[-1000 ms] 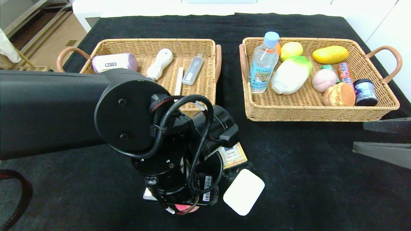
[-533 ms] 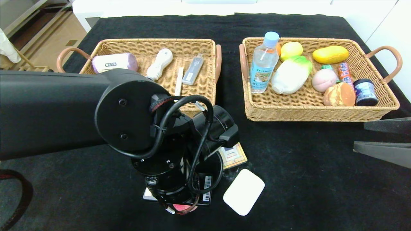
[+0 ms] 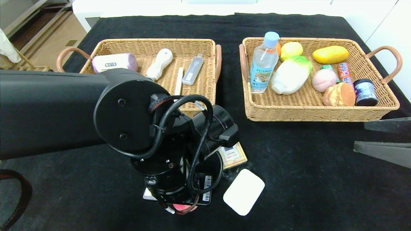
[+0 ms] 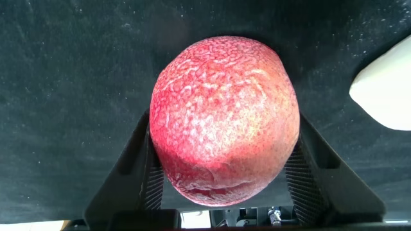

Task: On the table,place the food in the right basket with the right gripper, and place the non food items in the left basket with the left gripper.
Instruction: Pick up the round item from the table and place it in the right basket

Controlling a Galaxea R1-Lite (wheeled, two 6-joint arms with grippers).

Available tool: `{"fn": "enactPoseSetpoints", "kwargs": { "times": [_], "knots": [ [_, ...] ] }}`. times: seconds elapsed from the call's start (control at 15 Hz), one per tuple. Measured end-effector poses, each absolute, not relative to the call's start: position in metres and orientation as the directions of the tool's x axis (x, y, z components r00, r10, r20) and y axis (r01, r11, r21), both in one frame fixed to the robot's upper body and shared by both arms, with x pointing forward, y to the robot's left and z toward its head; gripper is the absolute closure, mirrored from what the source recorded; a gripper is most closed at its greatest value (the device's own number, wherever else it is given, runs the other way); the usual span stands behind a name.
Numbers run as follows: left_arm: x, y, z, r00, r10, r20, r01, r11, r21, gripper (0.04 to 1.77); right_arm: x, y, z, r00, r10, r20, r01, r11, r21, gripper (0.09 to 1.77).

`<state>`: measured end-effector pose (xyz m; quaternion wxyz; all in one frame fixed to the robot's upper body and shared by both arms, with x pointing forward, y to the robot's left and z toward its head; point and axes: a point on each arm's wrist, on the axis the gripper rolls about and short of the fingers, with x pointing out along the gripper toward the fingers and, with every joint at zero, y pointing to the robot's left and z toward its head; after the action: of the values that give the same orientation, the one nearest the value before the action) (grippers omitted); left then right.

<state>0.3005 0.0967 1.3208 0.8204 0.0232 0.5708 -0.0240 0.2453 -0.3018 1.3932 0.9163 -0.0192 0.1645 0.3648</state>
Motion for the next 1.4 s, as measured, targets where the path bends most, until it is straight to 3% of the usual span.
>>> {"fn": "enactPoseSetpoints", "kwargs": {
  "times": [0.4, 0.87, 1.4],
  "knots": [
    [0.298, 0.099, 1.338, 0.387, -0.065, -0.920, 0.090, 0.995, -0.033, 0.72, 0.245, -0.302, 1.393, 0.680, 0.662, -0.316, -0.675, 0.733, 0.085, 0.15],
    [0.295, 0.103, 1.380, 0.515, -0.163, -0.842, 0.206, 0.976, -0.063, 0.73, 0.244, -0.302, 1.394, 0.679, 0.664, -0.313, -0.677, 0.731, 0.083, 0.15],
    [0.314, 0.087, 1.425, 0.732, -0.417, -0.539, 0.373, 0.907, -0.196, 0.73, 0.244, -0.302, 1.394, 0.681, 0.663, -0.311, -0.676, 0.732, 0.084, 0.15]
  ]
}}
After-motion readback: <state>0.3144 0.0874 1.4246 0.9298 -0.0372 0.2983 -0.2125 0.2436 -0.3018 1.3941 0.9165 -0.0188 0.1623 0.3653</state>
